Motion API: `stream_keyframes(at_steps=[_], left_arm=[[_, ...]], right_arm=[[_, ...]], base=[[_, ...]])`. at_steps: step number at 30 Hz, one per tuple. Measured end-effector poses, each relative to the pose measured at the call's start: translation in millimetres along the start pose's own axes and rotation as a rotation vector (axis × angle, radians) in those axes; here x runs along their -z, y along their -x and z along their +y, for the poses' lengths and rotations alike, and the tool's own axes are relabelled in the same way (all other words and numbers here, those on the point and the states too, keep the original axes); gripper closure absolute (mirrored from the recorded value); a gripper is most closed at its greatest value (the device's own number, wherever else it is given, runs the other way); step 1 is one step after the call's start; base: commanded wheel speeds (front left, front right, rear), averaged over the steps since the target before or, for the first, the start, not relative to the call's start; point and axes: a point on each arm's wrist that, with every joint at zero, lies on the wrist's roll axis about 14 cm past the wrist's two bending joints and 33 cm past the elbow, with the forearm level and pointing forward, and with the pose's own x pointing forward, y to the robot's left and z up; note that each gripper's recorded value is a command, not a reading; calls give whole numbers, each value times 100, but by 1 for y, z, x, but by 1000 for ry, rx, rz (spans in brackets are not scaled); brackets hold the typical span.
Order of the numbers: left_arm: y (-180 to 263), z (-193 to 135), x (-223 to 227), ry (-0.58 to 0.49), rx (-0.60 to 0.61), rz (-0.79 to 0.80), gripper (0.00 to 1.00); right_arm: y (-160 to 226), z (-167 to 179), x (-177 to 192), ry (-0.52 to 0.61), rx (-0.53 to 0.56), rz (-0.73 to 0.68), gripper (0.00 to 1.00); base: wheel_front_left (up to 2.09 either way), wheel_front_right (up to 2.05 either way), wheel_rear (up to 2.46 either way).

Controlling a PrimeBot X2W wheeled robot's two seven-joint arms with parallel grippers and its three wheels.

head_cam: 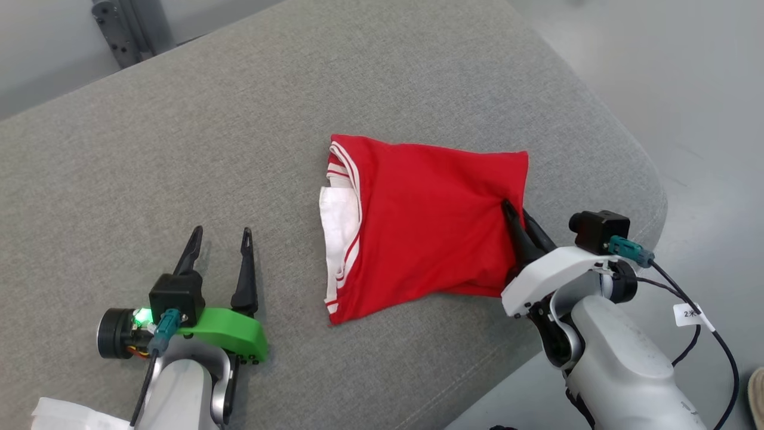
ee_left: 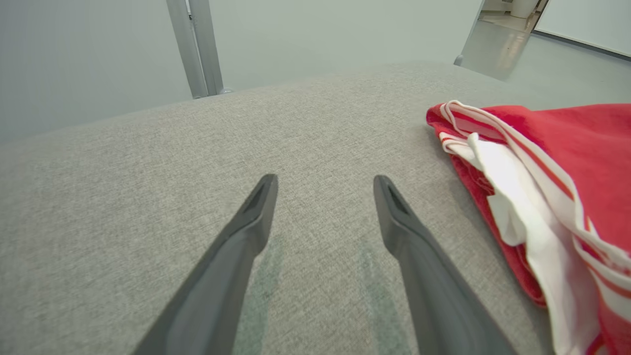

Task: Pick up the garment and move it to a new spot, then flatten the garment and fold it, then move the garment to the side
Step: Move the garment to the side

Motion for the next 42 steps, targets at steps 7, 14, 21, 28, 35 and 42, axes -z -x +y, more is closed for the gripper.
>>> stream_keyframes(at_steps=[7,14,21,28,35,42], left_arm=[[0,6,4,-11,-2,1,0],[12,38,2,-18,-79,-12,0],[25,75,-1,-41,-168,-28,0],[41,105,0,-50,-252,-29,0],[56,129,8,-57,-323,-10,0],[63,139,12,-58,-353,3,0]], right_arm=[[-24,-6,-18,89,12,-25,100],[-67,-16,-43,249,28,-43,100],[-106,-49,-67,351,114,-47,100],[-136,-69,-73,444,173,-22,100],[-156,-81,-74,485,226,-19,100],[-158,-104,-79,512,304,-13,92]], base=[[0,0,0],[0,0,0],[0,0,0],[0,0,0],[0,0,0],[0,0,0]])
